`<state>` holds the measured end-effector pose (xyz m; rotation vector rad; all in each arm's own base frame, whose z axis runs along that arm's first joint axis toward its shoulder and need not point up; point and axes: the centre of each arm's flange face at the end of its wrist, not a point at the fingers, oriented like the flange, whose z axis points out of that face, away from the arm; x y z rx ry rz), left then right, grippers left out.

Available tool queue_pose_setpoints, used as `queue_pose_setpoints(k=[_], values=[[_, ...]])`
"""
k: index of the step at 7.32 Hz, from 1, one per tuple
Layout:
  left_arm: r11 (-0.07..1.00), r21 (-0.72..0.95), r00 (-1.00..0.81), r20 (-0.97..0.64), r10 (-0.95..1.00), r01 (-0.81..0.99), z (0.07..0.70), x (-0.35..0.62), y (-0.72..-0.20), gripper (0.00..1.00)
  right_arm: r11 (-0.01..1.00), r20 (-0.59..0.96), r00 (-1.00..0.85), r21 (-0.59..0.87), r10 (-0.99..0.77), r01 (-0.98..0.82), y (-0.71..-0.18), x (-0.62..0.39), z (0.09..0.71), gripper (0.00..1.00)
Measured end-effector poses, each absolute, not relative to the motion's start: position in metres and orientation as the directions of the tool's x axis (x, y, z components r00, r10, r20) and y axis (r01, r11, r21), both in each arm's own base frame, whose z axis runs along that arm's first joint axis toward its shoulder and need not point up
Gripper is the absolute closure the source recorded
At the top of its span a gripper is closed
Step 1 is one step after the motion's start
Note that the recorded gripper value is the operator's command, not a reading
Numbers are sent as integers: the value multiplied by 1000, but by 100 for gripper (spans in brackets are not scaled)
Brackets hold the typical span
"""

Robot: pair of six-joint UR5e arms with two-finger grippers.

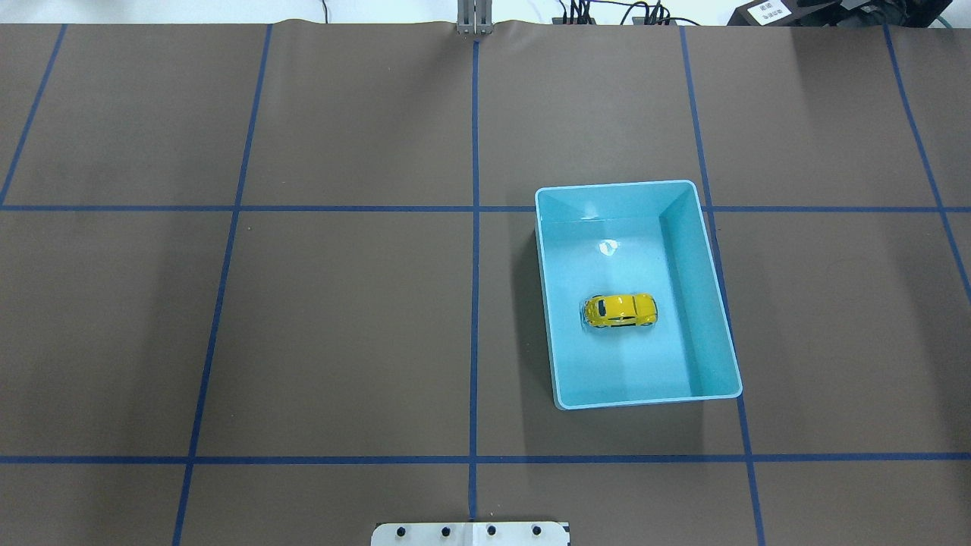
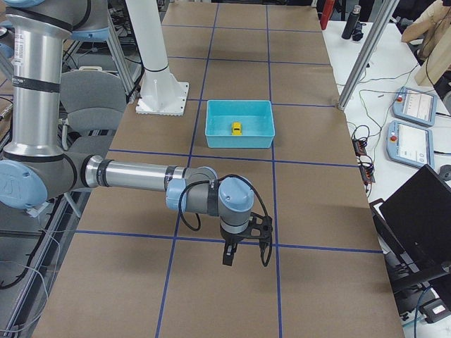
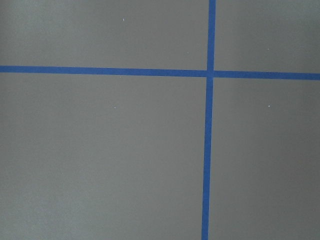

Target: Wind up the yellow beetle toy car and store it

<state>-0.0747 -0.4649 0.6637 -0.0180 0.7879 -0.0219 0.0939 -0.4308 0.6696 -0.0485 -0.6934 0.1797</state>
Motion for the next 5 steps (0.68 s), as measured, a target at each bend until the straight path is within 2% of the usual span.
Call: queue_pose_setpoints(k=[5], values=[[1000, -20, 709, -705, -21, 10, 667, -75, -468, 0, 994, 653, 749, -59, 112, -97, -456, 67, 646, 0]])
